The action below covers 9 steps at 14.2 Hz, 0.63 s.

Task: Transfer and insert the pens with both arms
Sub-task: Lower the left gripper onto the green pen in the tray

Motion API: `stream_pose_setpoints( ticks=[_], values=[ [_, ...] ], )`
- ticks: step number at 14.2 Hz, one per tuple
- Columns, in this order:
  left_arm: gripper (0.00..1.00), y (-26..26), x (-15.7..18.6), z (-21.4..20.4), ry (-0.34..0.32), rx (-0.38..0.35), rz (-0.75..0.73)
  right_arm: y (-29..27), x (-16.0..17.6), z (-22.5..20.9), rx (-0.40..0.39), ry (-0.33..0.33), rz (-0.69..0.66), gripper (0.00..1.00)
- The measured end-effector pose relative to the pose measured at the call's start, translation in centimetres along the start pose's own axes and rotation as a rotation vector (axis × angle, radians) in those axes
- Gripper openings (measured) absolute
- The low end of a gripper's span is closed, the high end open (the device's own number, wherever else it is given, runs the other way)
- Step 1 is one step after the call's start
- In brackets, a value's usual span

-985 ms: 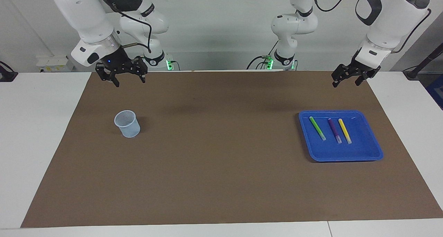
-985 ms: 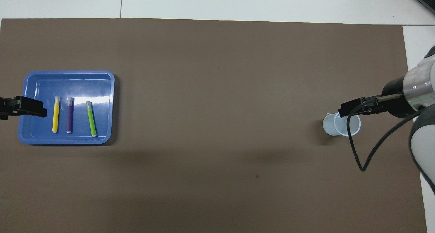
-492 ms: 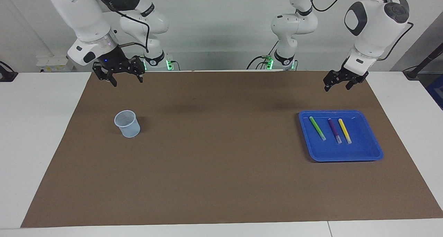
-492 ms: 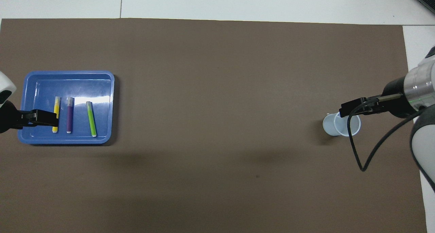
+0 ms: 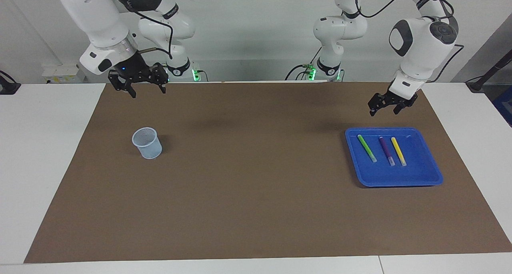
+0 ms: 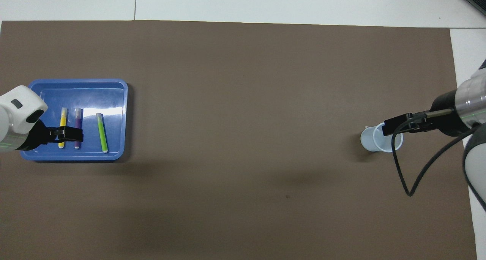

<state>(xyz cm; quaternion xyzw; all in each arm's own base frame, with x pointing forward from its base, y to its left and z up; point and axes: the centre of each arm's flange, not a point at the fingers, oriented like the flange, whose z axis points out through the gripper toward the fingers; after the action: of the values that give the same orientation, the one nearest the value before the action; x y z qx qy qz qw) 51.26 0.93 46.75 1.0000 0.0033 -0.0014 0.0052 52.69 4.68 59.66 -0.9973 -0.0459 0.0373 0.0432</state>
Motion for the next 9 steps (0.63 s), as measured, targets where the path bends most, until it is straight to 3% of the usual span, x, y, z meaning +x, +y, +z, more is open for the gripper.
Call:
stream_pose_setpoints(
  ticks=[9],
  values=[
    [0.99,0.1,2.4,5.7,0.023,-0.021,-0.017,-1.8,-1.8,1.5,0.002,-0.042,-0.031,1.0]
  ],
)
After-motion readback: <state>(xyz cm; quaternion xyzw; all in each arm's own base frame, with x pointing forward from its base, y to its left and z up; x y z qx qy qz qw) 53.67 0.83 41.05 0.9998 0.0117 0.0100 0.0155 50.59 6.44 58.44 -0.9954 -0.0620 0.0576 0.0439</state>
